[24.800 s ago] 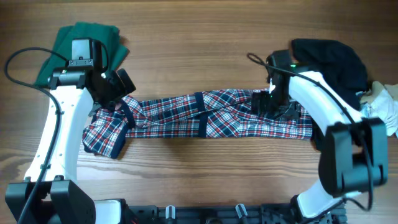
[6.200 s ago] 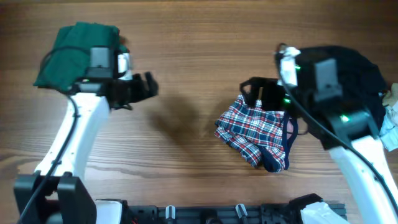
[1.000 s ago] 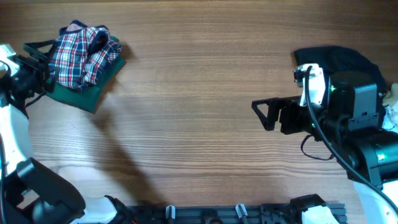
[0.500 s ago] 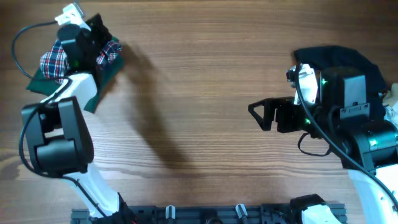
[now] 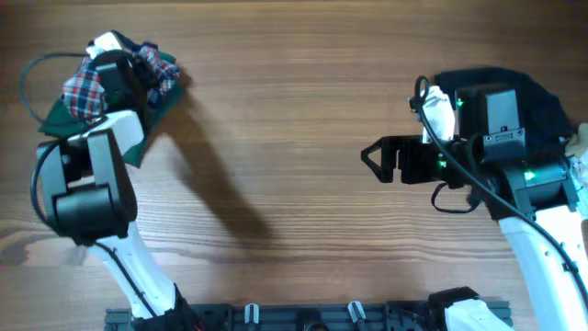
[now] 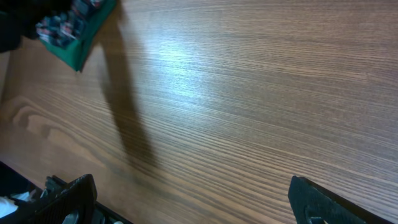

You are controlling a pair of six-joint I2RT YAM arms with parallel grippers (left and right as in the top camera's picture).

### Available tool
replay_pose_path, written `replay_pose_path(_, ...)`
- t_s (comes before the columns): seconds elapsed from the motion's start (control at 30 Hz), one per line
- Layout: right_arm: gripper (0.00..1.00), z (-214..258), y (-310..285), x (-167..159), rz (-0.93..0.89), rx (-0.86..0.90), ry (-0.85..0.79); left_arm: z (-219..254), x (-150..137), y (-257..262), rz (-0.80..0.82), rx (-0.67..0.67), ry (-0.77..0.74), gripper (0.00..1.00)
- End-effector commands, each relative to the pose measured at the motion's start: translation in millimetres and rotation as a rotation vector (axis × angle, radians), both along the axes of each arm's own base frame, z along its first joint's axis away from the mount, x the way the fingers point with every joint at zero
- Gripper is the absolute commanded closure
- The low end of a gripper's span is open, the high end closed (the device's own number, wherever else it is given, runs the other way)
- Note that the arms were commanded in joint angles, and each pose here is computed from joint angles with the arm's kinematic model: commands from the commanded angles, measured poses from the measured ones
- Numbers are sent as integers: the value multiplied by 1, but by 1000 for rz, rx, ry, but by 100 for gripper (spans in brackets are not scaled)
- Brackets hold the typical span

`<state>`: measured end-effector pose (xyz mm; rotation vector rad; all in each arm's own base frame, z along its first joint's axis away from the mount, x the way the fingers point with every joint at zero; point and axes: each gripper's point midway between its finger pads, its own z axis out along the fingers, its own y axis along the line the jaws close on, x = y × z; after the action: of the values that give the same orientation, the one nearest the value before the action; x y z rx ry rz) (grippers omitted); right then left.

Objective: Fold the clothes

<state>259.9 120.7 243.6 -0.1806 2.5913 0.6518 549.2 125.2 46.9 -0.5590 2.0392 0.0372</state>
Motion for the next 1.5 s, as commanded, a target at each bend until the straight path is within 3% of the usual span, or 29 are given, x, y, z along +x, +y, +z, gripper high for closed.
replay_pose_path(0.0, 0, 8, 4, 3, 27, 17, -34, -91, -23, -11, -16, -49, 198, 96)
replay_pose_path(0.07, 0, 11, 6, 5, 34, 30, -49, -100, -25, -27, -56, -67, 226, 96)
replay_pose_path(0.17, 0, 20, 13, 11, 58, 67, -89, -65, -14, -33, -71, -53, 159, 96)
replay_pose_path(0.23, 0, 28, 15, 19, 76, 69, -152, -6, -5, -33, -74, -34, 62, 96)
replay_pose_path(0.27, 0, 38, 16, 26, 74, 71, -202, 47, -6, -33, -75, -21, -6, 96)
replay_pose_path(0.4, 0, 94, 6, 40, 58, 14, -429, 150, -29, -37, -76, 1, -121, 91)
replay_pose_path(0.47, 0, 124, -2, 37, 59, -35, -525, 208, -53, -40, -76, 16, -197, 75)
replay_pose_path(0.53, 0, 147, -17, 31, 41, -124, -599, 251, -88, -45, -77, 20, -226, 38)
replay_pose_path(0.57, 0, 157, -28, 28, -4, -167, -624, 272, -114, -51, -66, -21, -240, 12)
replay_pose_path(0.6, 0, 169, -38, 20, -32, -206, -656, 286, -134, -54, -46, -62, -255, 0)
replay_pose_path(0.73, 0, 204, -62, -19, -121, -248, -760, 310, -184, -62, -29, -97, -266, 0)
replay_pose_path(0.87, 0, 216, -80, -72, -170, -259, -828, 302, -212, -66, -25, -107, -200, 0)
replay_pose_path(1.17, 0, 157, -87, -107, -113, -321, -582, 252, -232, -69, -9, -143, 20, 0)
replay_pose_path(1.47, 0, 151, -88, -114, -108, -327, -560, 249, -234, -69, -8, -145, 34, 0)
